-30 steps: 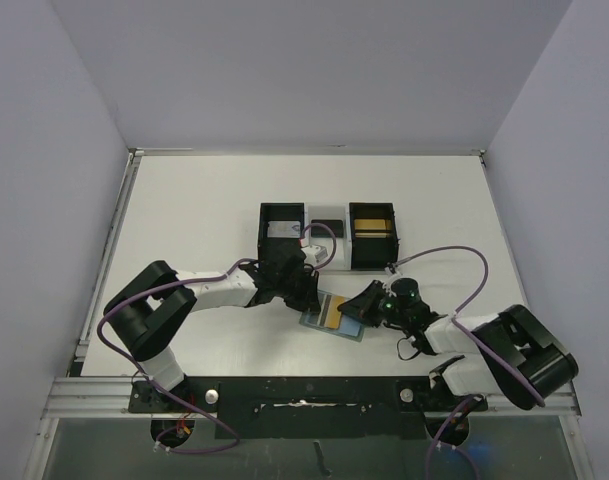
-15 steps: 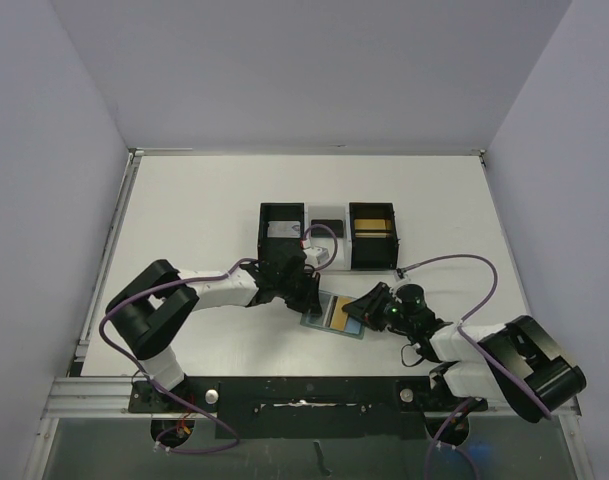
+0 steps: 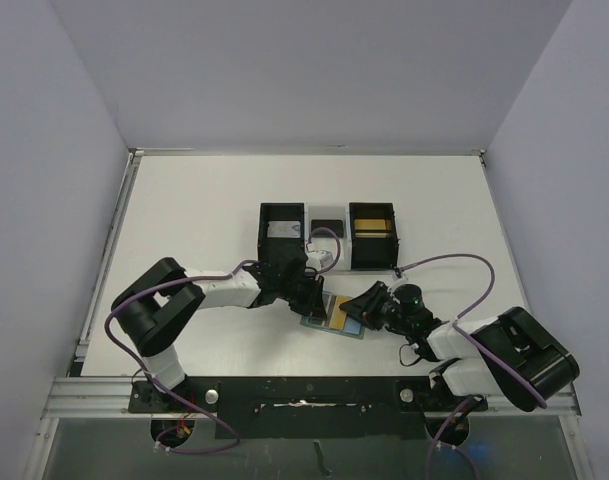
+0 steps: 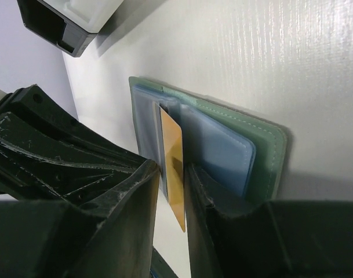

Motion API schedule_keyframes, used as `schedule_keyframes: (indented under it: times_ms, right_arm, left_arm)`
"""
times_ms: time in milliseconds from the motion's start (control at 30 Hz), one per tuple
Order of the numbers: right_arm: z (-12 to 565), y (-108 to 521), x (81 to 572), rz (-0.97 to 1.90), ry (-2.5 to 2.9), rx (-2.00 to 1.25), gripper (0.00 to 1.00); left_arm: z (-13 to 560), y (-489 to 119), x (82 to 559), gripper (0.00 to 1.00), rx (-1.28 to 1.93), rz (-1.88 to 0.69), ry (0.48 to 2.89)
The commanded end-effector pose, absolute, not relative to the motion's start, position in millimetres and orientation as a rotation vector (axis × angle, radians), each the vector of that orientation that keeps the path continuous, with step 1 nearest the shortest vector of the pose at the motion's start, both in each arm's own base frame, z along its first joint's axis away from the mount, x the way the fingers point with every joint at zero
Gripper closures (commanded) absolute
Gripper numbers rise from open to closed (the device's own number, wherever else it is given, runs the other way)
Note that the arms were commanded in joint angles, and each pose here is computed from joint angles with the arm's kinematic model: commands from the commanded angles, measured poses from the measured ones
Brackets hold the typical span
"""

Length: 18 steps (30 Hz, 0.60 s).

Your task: Take the credit cards out of the card holder

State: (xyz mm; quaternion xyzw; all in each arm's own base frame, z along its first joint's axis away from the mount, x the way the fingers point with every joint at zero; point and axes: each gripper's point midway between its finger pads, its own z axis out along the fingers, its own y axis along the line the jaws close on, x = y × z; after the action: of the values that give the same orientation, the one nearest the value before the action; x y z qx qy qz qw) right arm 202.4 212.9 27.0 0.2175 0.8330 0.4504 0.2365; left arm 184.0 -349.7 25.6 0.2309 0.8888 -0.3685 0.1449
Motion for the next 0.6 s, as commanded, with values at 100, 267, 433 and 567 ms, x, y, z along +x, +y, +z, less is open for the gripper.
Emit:
schedule_keyframes:
  times_ms: [100, 267, 433, 567]
  right_arm:
    - [53.9, 231.8, 214.0, 1.336, 2.199, 0.450, 0.77]
    - [48.1, 234.1, 208.8, 1.346, 2.230, 0.417, 0.87]
    - [49.3, 234.3, 206.6, 1.338, 2.243, 0.388, 0.88]
    - [49.2, 231.4, 206.4, 1.301, 2.248, 0.393, 0.83]
  left_arm:
    - [15.7, -351.3, 180.4, 1.00, 0.700, -1.063, 2.549]
    - [14.9, -347.5, 182.1, 1.00, 0.686, -1.030, 2.553]
    - [15.2, -347.0, 184.1, 1.00, 0.671, -1.016, 2.556]
    - [15.1, -347.3, 185.3, 1.00, 0.670, -1.012, 2.556]
